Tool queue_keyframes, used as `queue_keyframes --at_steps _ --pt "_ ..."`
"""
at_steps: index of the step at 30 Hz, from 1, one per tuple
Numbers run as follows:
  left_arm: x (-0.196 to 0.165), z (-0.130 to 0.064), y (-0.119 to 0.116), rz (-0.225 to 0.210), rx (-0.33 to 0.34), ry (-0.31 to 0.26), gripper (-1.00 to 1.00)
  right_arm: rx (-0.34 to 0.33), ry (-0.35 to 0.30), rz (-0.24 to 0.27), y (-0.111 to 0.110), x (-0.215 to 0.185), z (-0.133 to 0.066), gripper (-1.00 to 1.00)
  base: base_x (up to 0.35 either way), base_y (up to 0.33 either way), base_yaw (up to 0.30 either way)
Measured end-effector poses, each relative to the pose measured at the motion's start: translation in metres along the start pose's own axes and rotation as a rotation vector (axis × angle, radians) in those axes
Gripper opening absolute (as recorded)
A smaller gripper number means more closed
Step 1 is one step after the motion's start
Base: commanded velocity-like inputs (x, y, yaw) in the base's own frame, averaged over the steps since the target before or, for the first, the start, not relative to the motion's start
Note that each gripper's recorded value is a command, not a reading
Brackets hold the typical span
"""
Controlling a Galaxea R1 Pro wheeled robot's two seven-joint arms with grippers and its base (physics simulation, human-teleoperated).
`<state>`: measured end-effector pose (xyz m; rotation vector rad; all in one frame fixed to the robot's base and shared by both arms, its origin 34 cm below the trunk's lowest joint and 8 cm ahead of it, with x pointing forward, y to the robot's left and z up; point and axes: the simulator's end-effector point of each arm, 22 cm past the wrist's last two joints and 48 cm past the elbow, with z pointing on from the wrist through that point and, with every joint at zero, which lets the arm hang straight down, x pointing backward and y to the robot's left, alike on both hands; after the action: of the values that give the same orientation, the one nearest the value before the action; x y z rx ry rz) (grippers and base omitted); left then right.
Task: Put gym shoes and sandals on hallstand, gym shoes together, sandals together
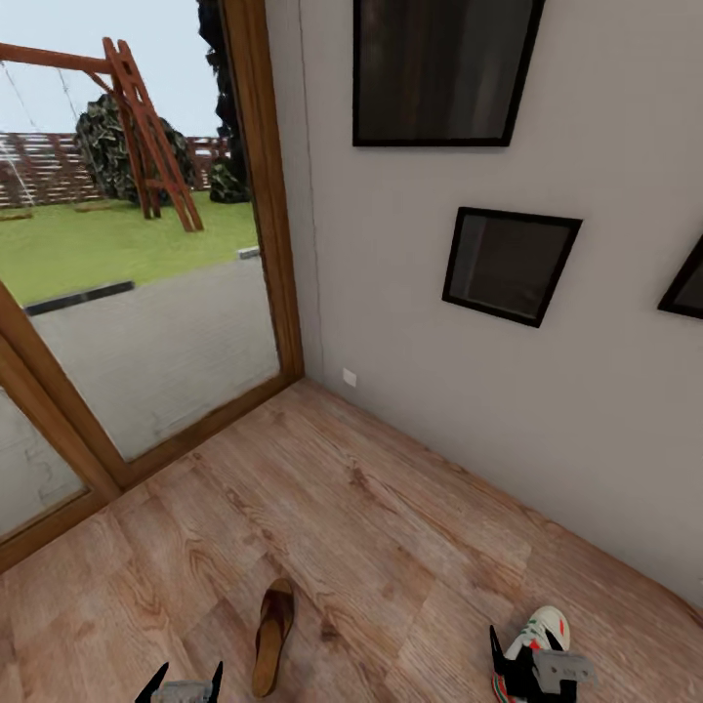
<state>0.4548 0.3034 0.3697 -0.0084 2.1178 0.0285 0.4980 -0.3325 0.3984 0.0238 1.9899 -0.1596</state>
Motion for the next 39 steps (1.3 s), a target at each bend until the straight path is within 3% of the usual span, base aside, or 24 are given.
queue_keyframes --at_steps 3,4,6,7,13,17,19,20,24,25,30,39 --pt "-0.027 0.028 0.000 -0.008 -0.009 -0.021 1.00 -0.058 0.020 -0.061 0.017 -0.009 0.013 1.00 0.000 0.000 0.000" --pt "-0.041 0.050 0.003 -0.017 -0.027 0.007 1.00 -0.114 0.048 -0.113 0.044 -0.023 0.032 1.00 0.000 0.000 0.000" --pt "-0.050 0.061 0.004 -0.020 -0.034 0.014 1.00 -0.130 0.047 -0.125 0.057 -0.037 0.043 1.00 0.000 0.000 0.000" --pt "-0.062 0.075 0.006 -0.023 -0.041 0.025 1.00 -0.172 0.032 -0.159 0.085 -0.068 0.061 1.00 0.000 0.000 0.000" --pt "-0.084 0.092 0.006 -0.024 -0.043 0.014 1.00 -0.351 0.004 -0.273 0.176 -0.145 0.087 1.00 0.000 0.000 0.000" --pt "-0.087 0.094 0.009 -0.022 -0.045 0.012 1.00 -0.405 0.007 -0.307 0.204 -0.175 0.094 1.00 0.000 0.000 0.000" --pt "-0.089 0.095 0.010 -0.020 -0.048 0.009 1.00 -0.431 0.003 -0.301 0.217 -0.193 0.097 1.00 0.000 0.000 0.000" --pt "-0.090 0.095 0.013 -0.016 -0.049 0.006 1.00 -0.485 -0.004 -0.287 0.231 -0.208 0.095 1.00 0.000 0.000 0.000" --pt "-0.088 0.093 0.014 -0.010 -0.048 0.006 1.00 -0.571 -0.039 -0.251 0.247 -0.233 0.088 1.00 0.000 0.000 0.000" --pt "-0.086 0.092 0.013 -0.008 -0.045 0.008 1.00 -0.596 -0.027 -0.183 0.248 -0.251 0.085 1.00 0.000 0.000 0.000" --pt "-0.086 0.092 0.012 -0.008 -0.043 0.008 1.00 -0.587 0.021 -0.149 0.242 -0.260 0.084 1.00 0.000 0.000 0.000" --pt "-0.084 0.093 0.010 0.003 -0.036 0.008 1.00 -0.614 0.039 -0.144 0.247 -0.257 0.081 1.00 0.000 0.000 0.000"
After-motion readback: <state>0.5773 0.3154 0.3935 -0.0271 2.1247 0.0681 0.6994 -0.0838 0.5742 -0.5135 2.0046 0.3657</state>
